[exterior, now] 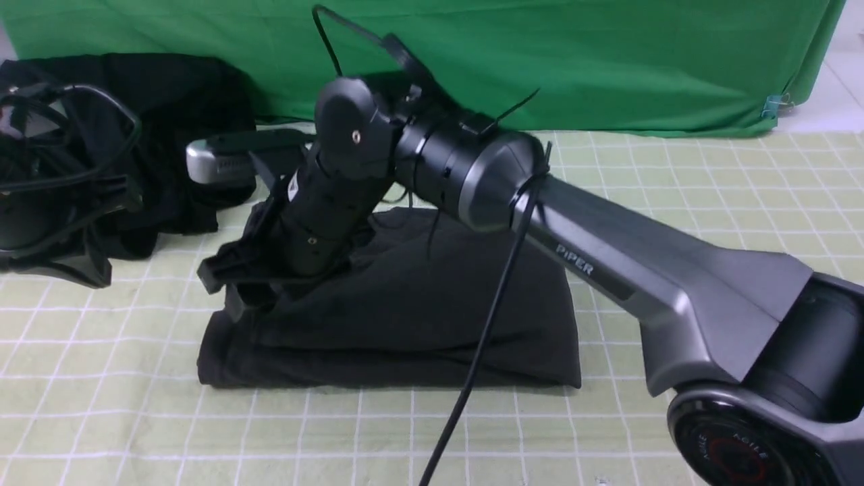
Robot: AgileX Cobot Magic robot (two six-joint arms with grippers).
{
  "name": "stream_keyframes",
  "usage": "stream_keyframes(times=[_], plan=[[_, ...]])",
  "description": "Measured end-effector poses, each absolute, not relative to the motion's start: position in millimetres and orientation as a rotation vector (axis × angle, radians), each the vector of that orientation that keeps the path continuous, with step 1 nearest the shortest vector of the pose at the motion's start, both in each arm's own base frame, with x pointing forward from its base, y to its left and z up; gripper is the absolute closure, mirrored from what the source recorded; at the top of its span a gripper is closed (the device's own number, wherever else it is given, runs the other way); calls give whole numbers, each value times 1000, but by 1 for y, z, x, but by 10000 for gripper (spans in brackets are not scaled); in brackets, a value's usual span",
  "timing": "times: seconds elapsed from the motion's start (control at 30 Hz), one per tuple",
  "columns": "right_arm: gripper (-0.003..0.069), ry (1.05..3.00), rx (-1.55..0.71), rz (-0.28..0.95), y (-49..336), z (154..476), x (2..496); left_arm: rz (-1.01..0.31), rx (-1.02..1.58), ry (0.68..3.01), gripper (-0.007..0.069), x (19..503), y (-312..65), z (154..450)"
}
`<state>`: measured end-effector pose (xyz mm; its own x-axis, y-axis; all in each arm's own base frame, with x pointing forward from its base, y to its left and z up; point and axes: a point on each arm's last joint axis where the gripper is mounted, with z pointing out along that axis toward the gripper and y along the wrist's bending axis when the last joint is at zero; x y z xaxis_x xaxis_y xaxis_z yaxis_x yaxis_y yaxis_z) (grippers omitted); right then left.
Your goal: Fold a long-sleeved shirt over a green coffee tablecloth.
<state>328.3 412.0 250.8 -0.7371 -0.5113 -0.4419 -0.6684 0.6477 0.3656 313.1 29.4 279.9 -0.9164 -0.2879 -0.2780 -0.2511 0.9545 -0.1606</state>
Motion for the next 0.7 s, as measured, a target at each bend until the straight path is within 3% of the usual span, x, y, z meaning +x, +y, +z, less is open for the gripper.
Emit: stream_keyframes(times=[0.13, 0.27, 0.3, 0.33, 0.43, 0.57, 0.7], plan=[[149, 2463, -1014, 678, 389, 295, 336, -225, -381, 2795, 629, 314, 26, 281], [446, 2309, -898, 495, 325, 370, 355, -464, -285, 2750, 629, 318, 5, 285], [465, 2310, -893, 493, 324, 370, 356, -471, -280, 2747, 629, 318, 4, 285], [574, 2302, -840, 443, 299, 385, 361, -499, -235, 2734, 629, 320, -6, 286], [647, 2385, -760, 364, 252, 388, 362, -504, -128, 2710, 622, 323, -30, 287], [659, 2521, -736, 290, 215, 368, 352, -464, -39, 2681, 587, 329, -56, 281], [661, 2642, -707, 235, 172, 349, 322, -399, -36, 2711, 472, 347, -76, 260]])
